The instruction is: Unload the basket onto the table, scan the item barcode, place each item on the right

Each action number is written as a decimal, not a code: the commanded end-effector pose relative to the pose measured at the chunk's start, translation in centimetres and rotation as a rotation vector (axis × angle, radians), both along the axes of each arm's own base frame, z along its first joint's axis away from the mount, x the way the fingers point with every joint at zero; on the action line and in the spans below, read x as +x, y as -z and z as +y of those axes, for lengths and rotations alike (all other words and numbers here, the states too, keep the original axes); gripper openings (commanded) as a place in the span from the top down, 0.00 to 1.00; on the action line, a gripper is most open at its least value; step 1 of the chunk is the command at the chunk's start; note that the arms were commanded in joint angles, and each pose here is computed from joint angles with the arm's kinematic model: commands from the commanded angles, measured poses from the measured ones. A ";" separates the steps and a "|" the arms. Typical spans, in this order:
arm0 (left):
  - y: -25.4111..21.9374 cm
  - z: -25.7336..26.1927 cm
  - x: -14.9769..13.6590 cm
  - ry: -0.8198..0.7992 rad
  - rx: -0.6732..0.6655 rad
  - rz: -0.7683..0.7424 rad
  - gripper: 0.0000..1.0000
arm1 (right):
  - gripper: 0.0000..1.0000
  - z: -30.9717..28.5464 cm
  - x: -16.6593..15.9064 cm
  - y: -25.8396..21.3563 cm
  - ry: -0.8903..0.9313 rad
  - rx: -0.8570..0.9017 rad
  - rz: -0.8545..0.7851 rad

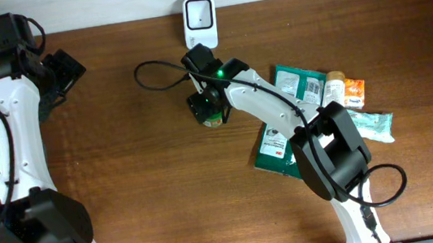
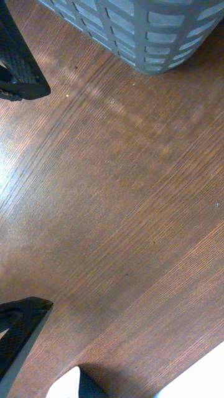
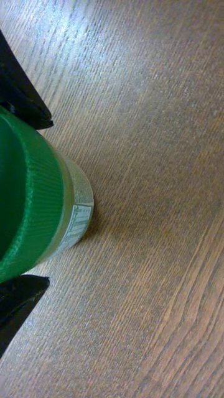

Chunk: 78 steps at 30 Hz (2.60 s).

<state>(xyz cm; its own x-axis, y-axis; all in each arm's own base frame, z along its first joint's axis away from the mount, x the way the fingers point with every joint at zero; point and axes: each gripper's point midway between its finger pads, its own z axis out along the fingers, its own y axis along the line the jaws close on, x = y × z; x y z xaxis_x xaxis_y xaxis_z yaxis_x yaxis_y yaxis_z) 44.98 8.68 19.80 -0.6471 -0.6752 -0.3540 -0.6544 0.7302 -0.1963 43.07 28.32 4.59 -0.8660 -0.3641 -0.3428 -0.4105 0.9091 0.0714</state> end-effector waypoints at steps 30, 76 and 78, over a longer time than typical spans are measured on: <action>-1.2 0.2 0.0 0.010 0.019 -0.027 0.01 | 0.61 -4.1 -0.6 -22.5 0.493 0.942 0.694; -1.2 0.2 0.0 0.010 0.019 -0.027 0.01 | 0.57 -12.3 5.2 -10.3 -0.176 -0.167 -0.075; -1.2 0.2 0.0 0.010 0.019 -0.027 0.01 | 0.57 -16.7 6.9 -8.7 -0.046 -0.161 -0.043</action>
<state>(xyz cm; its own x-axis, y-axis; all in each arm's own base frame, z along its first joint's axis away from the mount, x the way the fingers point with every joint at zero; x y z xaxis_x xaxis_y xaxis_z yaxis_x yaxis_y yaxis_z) 44.99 8.68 19.84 -0.6471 -0.6749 -0.3547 -0.6540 0.7305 -0.1966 48.42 16.23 15.46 -0.7509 -0.5636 -0.3443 -0.5645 0.8183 -0.1084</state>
